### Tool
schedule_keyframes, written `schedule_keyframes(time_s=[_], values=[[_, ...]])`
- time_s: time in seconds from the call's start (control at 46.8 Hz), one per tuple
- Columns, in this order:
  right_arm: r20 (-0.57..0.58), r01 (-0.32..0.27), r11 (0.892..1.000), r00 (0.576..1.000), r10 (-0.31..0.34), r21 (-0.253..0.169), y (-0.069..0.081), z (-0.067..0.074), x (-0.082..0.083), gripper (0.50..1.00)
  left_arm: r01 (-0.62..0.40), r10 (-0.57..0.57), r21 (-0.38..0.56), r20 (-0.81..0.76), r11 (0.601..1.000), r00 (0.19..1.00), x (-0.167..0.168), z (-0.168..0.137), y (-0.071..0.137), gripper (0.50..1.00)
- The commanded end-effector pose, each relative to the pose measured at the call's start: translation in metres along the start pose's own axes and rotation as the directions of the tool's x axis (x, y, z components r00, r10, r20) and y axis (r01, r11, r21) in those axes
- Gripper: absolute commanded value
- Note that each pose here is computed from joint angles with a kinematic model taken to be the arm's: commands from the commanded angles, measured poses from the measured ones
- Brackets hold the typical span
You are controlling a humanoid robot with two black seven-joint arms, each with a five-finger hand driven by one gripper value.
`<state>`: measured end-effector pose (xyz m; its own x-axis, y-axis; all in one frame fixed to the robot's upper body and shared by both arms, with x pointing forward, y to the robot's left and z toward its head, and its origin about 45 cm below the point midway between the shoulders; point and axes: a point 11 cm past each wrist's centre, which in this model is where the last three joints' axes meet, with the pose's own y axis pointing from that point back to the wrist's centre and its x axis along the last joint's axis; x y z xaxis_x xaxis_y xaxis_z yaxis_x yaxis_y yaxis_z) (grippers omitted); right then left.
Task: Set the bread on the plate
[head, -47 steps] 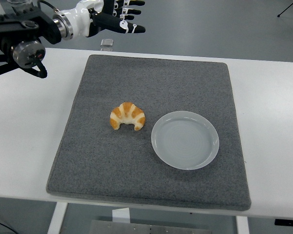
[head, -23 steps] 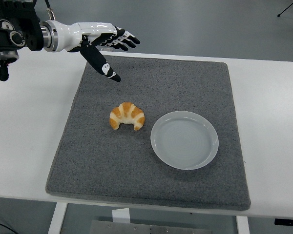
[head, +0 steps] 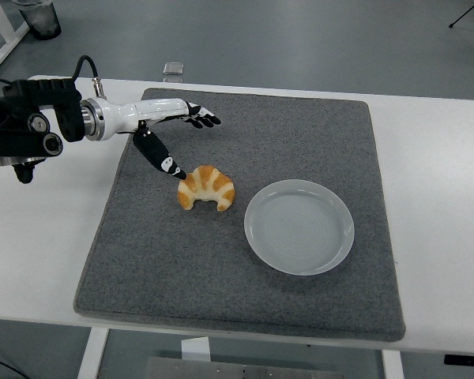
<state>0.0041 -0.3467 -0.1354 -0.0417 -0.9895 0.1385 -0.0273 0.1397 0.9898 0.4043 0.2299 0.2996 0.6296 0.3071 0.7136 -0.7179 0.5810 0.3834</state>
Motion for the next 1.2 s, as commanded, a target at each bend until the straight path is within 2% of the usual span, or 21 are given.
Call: schedule_keyframes(time_s=[0.0, 0.342, 0.449, 0.556, 0.812, 0.919, 1.175], values=[[0.001, 0.000, 1.000, 1.000, 0.000, 0.000, 0.000, 0.000, 0.000, 0.952, -0.022, 0.021, -0.010, -0.041, 1.000, 0.999, -0.007, -0.008, -0.005, 0.990], [-0.001, 0.000, 1.000, 1.000, 0.000, 0.001, 0.000, -0.001, 0.000, 0.952, -0.003, 0.004, 0.013, -0.046, 1.000, 0.999, -0.043, -0.041, -0.006, 0.990], [-0.001, 0.000, 1.000, 1.000, 0.000, 0.001, 0.000, -0.001, 0.000, 0.952, 0.012, -0.013, -0.013, -0.021, 1.000, 1.000, -0.055, -0.041, -0.011, 0.990], [0.000, 0.000, 1.000, 1.000, 0.000, 0.000, 0.000, 0.000, 0.000, 0.952, -0.018, 0.019, -0.035, 0.020, 0.999, 1.000, -0.058, -0.044, -0.015, 0.990], [0.000, 0.000, 1.000, 1.000, 0.000, 0.000, 0.000, 0.000, 0.000, 0.952, -0.044, 0.045, -0.051, 0.020, 0.998, 0.999, -0.067, -0.047, -0.019, 0.988], [0.001, 0.000, 1.000, 1.000, 0.000, 0.000, 0.000, 0.000, 0.000, 0.952, -0.052, 0.053, -0.078, 0.004, 0.996, 0.999, -0.075, -0.044, -0.027, 0.984], [0.000, 0.000, 1.000, 1.000, 0.000, 0.000, 0.000, 0.000, 0.000, 0.952, -0.058, 0.058, -0.058, -0.013, 0.997, 0.998, -0.084, -0.057, -0.029, 0.956]])
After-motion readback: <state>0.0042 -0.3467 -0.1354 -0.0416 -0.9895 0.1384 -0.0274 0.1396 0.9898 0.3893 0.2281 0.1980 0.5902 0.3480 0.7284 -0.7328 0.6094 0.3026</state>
